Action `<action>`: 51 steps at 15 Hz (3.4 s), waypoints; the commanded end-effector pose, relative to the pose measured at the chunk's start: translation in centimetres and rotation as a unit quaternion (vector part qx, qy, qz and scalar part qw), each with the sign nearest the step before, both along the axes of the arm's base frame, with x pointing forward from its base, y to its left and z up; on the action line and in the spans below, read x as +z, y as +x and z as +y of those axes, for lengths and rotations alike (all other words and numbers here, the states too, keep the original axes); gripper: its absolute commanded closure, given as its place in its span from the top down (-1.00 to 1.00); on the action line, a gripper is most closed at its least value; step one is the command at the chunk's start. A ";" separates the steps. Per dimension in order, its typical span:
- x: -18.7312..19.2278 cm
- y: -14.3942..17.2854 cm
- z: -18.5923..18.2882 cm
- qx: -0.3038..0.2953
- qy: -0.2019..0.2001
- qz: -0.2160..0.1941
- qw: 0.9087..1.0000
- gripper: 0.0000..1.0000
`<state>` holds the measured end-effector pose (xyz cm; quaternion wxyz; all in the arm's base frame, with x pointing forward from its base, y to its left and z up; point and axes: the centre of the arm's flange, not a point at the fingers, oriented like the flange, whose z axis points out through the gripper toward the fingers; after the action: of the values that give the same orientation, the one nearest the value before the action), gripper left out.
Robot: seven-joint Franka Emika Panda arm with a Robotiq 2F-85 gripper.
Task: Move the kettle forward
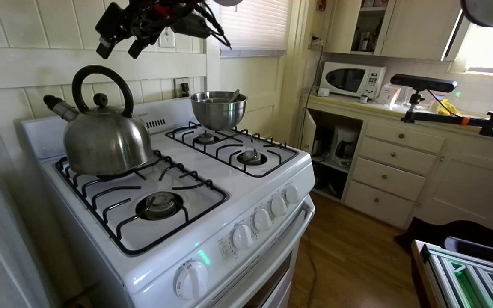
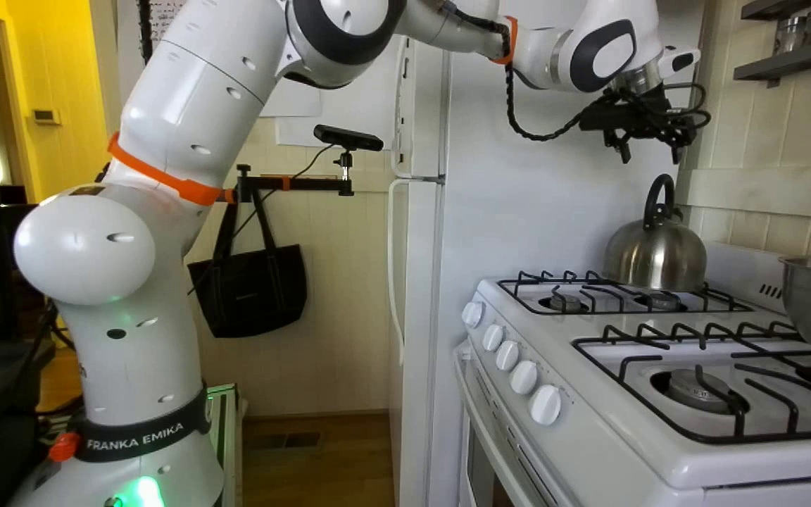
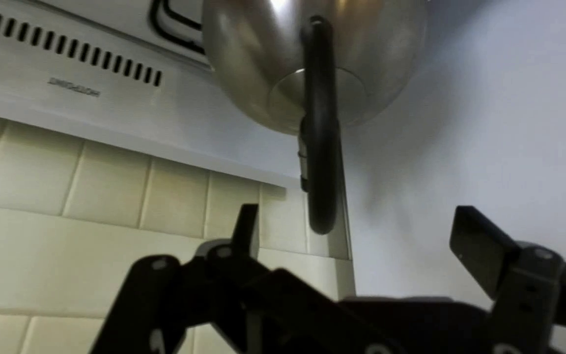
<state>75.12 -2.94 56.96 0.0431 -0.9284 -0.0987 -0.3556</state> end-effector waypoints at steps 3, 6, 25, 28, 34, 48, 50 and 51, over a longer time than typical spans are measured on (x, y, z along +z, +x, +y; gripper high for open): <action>-2.3 4.1 0.4 0.009 0.011 0.006 1.000 1.00; -2.6 5.4 0.5 0.021 0.008 0.013 1.000 1.00; -1.7 6.1 0.8 0.025 -0.042 0.022 0.999 -0.95; 0.2 5.6 1.6 0.025 -0.074 -0.003 0.997 -0.95; 1.9 5.3 2.1 0.021 -0.096 -0.026 0.995 -0.95; 7.4 -3.0 8.7 -0.144 -0.085 -0.127 0.978 -0.95; 7.5 -3.9 9.4 -0.167 -0.082 -0.129 0.974 -0.95; 7.7 -4.4 9.8 -0.177 -0.083 -0.127 0.972 -0.95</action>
<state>76.42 5.58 64.92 -0.0952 -0.8859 0.0009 -0.4539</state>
